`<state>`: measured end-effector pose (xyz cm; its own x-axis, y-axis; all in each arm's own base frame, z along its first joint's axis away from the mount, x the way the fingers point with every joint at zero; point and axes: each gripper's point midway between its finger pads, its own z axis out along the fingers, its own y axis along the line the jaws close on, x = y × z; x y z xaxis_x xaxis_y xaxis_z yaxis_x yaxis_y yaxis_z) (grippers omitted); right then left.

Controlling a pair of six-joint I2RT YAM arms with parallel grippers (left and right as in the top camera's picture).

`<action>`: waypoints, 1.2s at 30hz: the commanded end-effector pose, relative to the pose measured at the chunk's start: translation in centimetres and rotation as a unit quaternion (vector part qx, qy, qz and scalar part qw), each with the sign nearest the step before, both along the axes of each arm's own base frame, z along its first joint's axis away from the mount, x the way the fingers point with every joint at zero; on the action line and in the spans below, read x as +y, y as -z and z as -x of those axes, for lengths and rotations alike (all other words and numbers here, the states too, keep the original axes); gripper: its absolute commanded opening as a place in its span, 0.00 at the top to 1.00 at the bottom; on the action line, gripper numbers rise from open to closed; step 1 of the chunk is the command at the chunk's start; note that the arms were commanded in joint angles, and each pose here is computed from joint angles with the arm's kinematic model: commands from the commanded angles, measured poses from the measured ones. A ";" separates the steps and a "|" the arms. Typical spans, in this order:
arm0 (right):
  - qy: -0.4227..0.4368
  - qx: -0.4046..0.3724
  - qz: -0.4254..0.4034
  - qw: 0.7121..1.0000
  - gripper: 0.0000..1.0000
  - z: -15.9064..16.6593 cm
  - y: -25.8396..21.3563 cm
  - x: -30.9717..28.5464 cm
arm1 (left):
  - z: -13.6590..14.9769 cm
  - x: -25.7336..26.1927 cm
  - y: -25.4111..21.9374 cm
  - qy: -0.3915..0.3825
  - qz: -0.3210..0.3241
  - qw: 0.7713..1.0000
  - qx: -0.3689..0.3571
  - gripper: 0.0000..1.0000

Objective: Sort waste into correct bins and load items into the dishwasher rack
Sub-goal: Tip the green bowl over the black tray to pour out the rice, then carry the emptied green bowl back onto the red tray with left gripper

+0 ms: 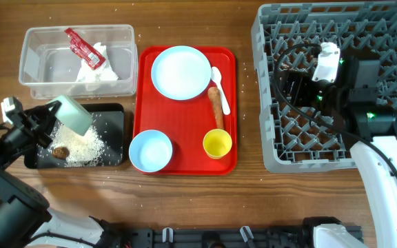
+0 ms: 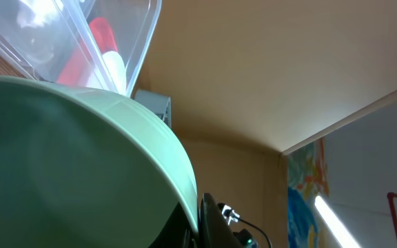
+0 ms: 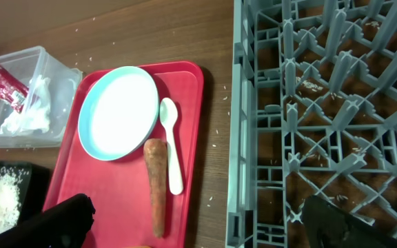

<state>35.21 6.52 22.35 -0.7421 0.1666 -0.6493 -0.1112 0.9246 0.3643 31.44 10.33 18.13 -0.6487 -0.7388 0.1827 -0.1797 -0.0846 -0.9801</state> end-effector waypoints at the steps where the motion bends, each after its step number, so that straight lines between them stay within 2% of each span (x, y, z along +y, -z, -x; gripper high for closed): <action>1: 0.011 -0.001 0.001 1.000 0.00 -0.4 -0.2 -0.3 | -0.6 -3.1 -2.4 0.055 -0.074 0.995 -0.035 0.96; 4: 0.011 -0.001 0.001 1.000 0.00 -0.4 -0.2 -0.3 | -1.2 -6.2 -4.5 0.110 -0.139 0.982 -0.061 0.96; 6: 0.011 -0.002 0.001 1.000 0.00 -0.4 -0.2 -0.3 | -2.3 -9.8 -6.0 0.173 -0.230 0.956 -0.055 0.96; 9: 0.011 -0.002 0.002 1.000 0.00 -0.4 -0.2 -0.3 | -3.9 -13.2 -5.7 0.208 -0.344 0.916 -0.022 0.96; 11: 0.011 -0.001 0.002 1.000 0.00 -0.4 -0.2 -0.3 | -5.2 -16.3 -4.9 0.222 -0.428 0.876 -0.019 0.96; 13: 0.011 -0.001 0.002 1.000 0.00 -0.4 -0.2 -0.3 | -6.2 -20.1 -2.8 0.238 -0.533 0.812 -0.016 0.96; 16: 0.011 -0.001 0.002 1.000 0.00 -0.4 -0.2 -0.3 | -5.7 -23.4 0.8 0.263 -0.633 0.728 0.014 0.96; 20: 0.011 -0.001 0.002 1.000 0.00 -0.4 -0.2 -0.3 | -4.5 -27.5 5.7 0.333 -0.655 0.678 0.029 0.96; 25: 0.011 0.000 0.002 1.000 0.00 -0.3 -0.2 -0.3 | -3.1 -28.8 11.2 0.390 -0.661 0.636 0.072 0.96; 28: 0.011 0.000 0.002 1.000 0.00 -0.3 -0.2 -0.3 | -2.5 -28.8 12.3 0.405 -0.660 0.626 0.086 0.94; 29: 0.011 0.000 0.002 1.000 0.00 -0.3 -0.2 -0.3 | -2.5 -28.9 12.2 0.405 -0.661 0.627 0.085 0.90; 33: 0.011 0.000 0.002 1.000 0.00 -0.3 -0.2 -0.3 | -2.5 -28.9 12.2 0.405 -0.661 0.627 0.085 0.53; 34: 0.011 0.000 0.002 1.000 0.00 -0.3 -0.2 -0.3 | -2.5 -28.9 12.2 0.404 -0.660 0.627 0.085 0.47; 36: 0.011 -0.001 0.001 1.000 0.00 -0.4 -0.2 -0.3 | -2.7 -29.0 12.1 0.401 -0.659 0.630 0.086 0.42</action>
